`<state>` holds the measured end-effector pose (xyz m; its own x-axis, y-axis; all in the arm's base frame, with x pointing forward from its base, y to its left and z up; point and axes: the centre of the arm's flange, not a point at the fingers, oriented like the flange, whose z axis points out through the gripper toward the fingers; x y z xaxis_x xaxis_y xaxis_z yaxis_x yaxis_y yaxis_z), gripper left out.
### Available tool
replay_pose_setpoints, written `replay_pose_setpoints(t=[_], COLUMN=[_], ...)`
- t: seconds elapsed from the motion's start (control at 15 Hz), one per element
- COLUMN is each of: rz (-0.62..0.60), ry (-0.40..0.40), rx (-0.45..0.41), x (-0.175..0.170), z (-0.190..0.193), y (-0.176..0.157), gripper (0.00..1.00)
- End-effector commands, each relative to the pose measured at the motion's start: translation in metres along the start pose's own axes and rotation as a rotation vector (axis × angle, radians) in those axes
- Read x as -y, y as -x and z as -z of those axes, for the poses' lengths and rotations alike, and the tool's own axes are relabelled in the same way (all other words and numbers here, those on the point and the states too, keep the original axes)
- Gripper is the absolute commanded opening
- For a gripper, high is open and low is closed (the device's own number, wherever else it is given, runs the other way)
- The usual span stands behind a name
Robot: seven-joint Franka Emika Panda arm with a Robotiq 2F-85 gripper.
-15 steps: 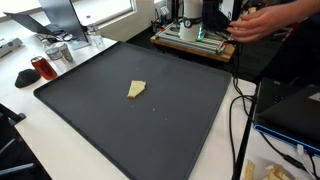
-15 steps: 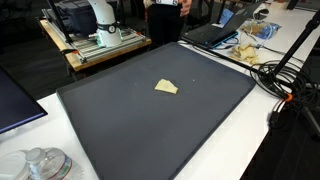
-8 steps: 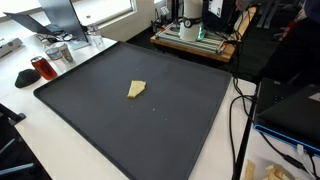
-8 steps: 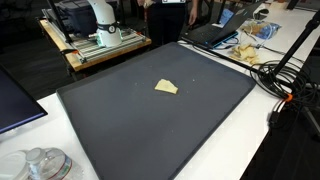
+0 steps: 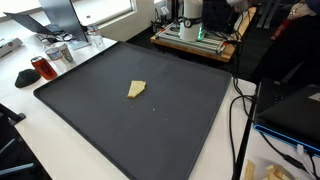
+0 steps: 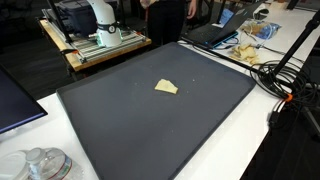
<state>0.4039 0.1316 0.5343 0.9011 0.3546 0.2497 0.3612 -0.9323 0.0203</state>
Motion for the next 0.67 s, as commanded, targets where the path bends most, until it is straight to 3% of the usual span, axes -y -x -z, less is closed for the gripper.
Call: replay_pose_setpoints(t=[0.0,0.4,0.6], rz=[-0.010,-0.006,-0.024], ry=[-0.002,-0.003,-0.065], rx=[0.002,0.007,0.102], x=[-0.002,0.000,-0.010], z=[-0.001,-0.003,-0.010], y=[-0.004,-0.004,-0.026], gripper=[0.04,0.04,0.01])
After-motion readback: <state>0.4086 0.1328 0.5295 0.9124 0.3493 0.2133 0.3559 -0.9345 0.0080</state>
